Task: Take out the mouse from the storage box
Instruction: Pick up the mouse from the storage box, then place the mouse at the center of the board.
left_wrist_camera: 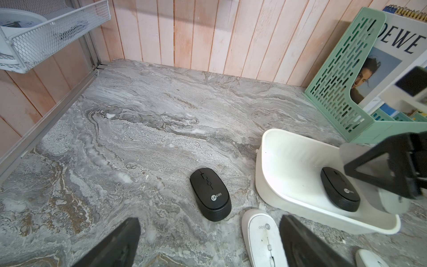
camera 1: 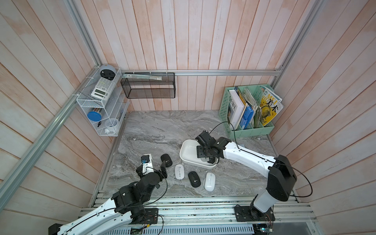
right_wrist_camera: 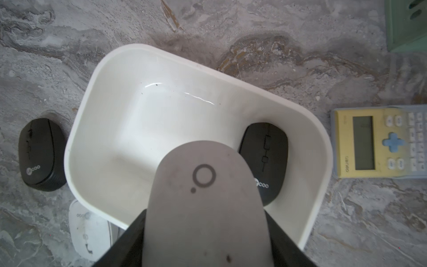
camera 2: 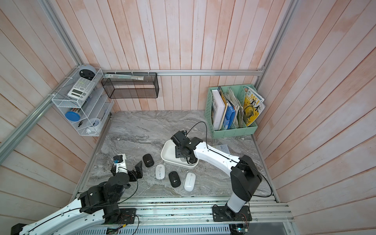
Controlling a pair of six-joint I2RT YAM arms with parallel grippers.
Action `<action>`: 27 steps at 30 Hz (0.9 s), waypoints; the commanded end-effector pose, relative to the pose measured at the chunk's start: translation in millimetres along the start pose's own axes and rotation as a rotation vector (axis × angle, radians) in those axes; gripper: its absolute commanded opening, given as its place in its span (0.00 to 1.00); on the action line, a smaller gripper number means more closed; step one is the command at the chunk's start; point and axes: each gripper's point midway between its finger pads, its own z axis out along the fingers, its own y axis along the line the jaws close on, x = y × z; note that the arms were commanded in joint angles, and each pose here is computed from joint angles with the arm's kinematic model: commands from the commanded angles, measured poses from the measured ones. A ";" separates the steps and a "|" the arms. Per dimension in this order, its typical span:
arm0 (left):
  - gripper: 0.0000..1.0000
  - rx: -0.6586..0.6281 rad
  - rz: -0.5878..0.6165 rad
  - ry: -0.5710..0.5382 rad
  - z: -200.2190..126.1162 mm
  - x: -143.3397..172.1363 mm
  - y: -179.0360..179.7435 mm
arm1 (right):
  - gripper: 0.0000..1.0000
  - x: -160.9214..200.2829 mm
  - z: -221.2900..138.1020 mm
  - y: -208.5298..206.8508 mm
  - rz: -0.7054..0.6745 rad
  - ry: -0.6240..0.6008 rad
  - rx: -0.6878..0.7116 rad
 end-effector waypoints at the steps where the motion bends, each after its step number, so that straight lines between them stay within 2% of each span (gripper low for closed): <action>1: 1.00 -0.026 0.006 -0.008 -0.1 -2.1 4.7 | 0.55 15.7 -19.9 -30.4 -0.006 -0.001 0.074; 6: 1.00 -0.036 0.012 -0.012 0.7 -2.7 5.4 | 0.55 45.3 -32.3 -83.5 0.101 -0.062 0.183; 10: 1.00 -0.047 0.014 -0.010 1.9 -1.2 6.3 | 0.55 67.3 -29.5 -113.5 0.158 -0.137 0.195; 14: 1.00 -0.051 0.019 -0.009 2.7 -0.6 6.5 | 0.55 86.7 -22.4 -138.5 0.207 -0.132 0.218; 20: 1.00 -0.059 0.026 -0.007 4.4 0.6 6.0 | 0.55 108.8 -1.6 -148.4 0.246 -0.091 0.225; 27: 1.00 -0.060 0.026 -0.006 4.9 1.4 6.0 | 0.55 118.9 22.6 -148.2 0.272 -0.053 0.243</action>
